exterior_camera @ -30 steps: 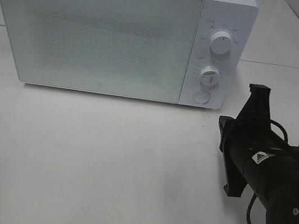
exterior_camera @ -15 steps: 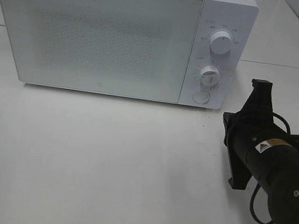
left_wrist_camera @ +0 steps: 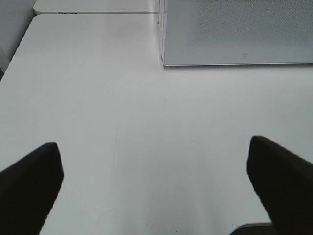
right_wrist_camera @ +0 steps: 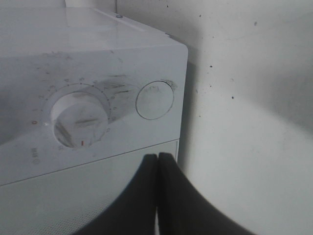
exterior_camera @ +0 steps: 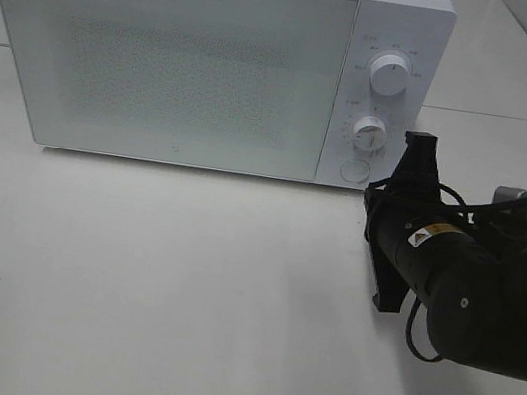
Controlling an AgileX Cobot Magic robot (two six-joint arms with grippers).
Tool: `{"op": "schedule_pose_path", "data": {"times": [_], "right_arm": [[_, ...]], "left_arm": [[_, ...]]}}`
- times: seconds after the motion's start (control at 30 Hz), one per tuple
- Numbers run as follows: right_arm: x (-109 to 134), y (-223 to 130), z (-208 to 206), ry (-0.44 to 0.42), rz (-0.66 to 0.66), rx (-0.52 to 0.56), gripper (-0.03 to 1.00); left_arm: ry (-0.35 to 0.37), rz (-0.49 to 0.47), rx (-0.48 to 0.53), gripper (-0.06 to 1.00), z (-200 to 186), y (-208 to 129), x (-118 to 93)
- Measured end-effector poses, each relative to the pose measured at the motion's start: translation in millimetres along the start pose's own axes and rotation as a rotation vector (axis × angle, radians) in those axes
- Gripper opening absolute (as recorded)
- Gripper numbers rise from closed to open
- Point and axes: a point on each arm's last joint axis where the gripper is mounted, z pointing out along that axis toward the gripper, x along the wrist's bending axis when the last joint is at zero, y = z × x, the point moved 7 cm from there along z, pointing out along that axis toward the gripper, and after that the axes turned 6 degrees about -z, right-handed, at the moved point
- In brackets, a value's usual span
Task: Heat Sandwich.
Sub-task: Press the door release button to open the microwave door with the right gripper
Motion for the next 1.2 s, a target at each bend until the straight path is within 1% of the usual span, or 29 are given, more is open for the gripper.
{"op": "schedule_pose_path", "data": {"times": [0.1,0.33,0.6,0.87,1.2], "right_arm": [[-3,-5,9,-0.012,0.013,0.004,0.01],[-1,-9,29,-0.01,0.019,0.006,0.01],[9,1,53,0.002,0.045,-0.005,0.01],[5,-3,69,-0.017,0.042,0.002,0.01],[4,6,86,-0.02,0.06,-0.028,0.01]], "left_arm": [[0.0,0.0,0.0,0.97,0,0,0],[0.0,0.0,0.0,0.97,0,0,0],[0.0,0.0,0.0,0.97,0,0,0],[0.0,0.0,0.0,0.97,0,0,0],[0.0,0.0,0.0,0.97,0,0,0]]}}
